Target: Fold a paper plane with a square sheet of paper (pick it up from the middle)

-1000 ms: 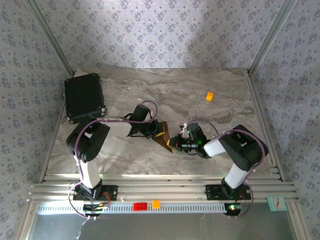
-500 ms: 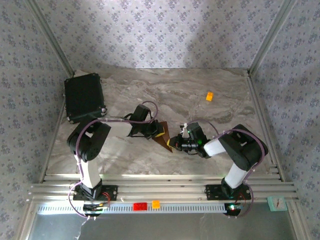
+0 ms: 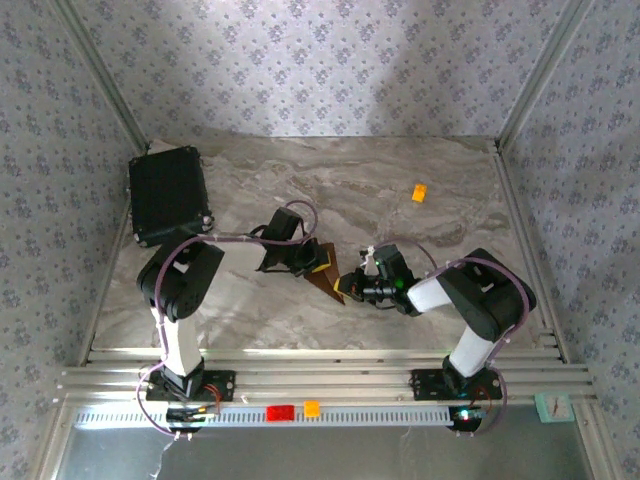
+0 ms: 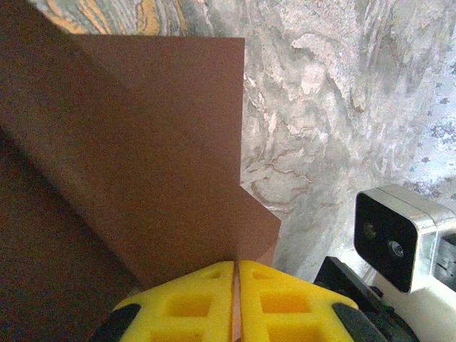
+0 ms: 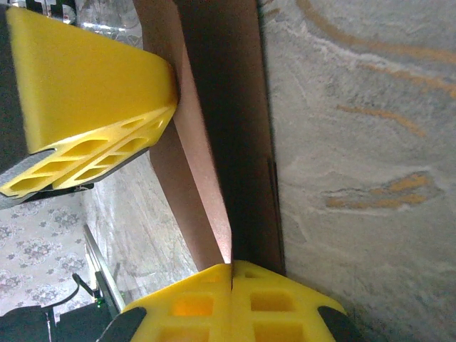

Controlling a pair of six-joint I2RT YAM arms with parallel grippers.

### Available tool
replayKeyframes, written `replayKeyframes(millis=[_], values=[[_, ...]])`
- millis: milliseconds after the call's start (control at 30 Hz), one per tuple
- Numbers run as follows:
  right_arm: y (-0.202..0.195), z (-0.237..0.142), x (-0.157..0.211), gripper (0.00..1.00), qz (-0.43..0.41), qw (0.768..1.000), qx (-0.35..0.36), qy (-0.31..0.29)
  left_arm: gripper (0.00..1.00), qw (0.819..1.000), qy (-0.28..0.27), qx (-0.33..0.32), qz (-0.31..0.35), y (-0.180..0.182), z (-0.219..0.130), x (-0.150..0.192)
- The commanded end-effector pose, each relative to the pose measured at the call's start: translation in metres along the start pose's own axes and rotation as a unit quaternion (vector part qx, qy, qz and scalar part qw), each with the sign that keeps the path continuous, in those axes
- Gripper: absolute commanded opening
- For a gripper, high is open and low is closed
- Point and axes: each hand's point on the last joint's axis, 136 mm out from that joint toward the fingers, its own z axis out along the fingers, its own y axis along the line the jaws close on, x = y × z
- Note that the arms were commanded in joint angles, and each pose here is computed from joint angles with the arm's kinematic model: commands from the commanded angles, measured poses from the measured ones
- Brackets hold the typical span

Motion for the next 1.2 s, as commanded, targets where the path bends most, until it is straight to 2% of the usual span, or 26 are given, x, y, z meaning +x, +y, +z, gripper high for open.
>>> replayKeyframes(millis=[0,1167], values=[[-0.0352,0.0007,0.0346,0.00,0.052,0.995,0.057,0.063,0.11,1.000,0.005,-0.009,0.007,0.0030,0.0060,-0.0010],[-0.0363,0.0005,0.0361,0.00,0.050,0.995,0.064,0.065,0.11,0.999,0.035,-0.029,0.026,0.0123,0.0143,0.0048]])
